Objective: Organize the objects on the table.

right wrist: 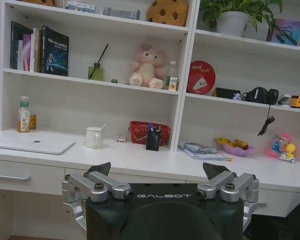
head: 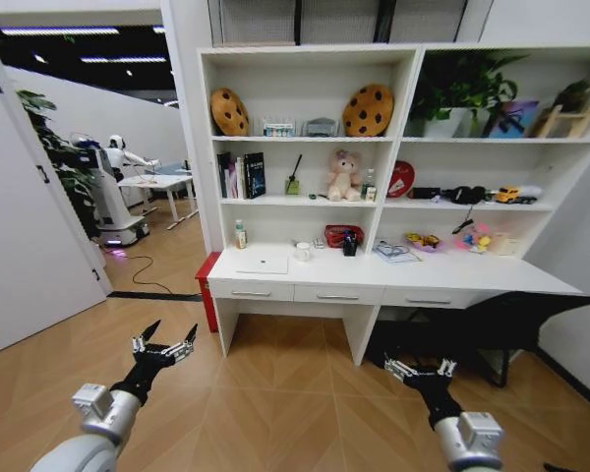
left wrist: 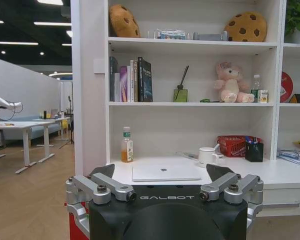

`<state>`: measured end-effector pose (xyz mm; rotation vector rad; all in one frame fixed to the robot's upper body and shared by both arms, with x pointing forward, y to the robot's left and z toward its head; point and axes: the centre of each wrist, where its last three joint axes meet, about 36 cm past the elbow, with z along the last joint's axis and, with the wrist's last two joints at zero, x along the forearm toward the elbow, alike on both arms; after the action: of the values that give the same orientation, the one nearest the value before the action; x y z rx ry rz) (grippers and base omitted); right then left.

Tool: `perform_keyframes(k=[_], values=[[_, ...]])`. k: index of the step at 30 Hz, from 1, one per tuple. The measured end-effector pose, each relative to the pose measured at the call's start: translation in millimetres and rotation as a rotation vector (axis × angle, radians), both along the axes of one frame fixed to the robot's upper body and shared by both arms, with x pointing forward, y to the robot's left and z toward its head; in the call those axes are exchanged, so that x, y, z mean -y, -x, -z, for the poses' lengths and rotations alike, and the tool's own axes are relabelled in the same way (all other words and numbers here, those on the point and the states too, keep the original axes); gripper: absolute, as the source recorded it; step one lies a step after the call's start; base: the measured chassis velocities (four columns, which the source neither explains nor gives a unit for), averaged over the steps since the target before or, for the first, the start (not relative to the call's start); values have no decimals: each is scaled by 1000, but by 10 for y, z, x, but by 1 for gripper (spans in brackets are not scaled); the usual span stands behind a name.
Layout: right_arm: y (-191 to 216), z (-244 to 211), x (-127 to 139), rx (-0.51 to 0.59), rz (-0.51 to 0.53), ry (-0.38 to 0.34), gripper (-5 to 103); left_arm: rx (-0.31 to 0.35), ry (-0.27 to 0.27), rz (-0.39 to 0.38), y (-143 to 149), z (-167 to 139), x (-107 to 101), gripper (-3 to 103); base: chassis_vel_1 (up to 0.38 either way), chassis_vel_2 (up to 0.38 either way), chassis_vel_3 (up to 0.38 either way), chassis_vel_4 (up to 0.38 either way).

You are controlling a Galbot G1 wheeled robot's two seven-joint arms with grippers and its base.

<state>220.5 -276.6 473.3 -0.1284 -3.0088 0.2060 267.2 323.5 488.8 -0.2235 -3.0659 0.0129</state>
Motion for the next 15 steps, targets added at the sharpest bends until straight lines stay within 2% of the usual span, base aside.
perform_keyframes(k=[15], values=[[-17, 34, 6, -11, -14, 6, 100, 0, 0, 0, 0, 1, 0, 100, -16, 19, 21, -16]])
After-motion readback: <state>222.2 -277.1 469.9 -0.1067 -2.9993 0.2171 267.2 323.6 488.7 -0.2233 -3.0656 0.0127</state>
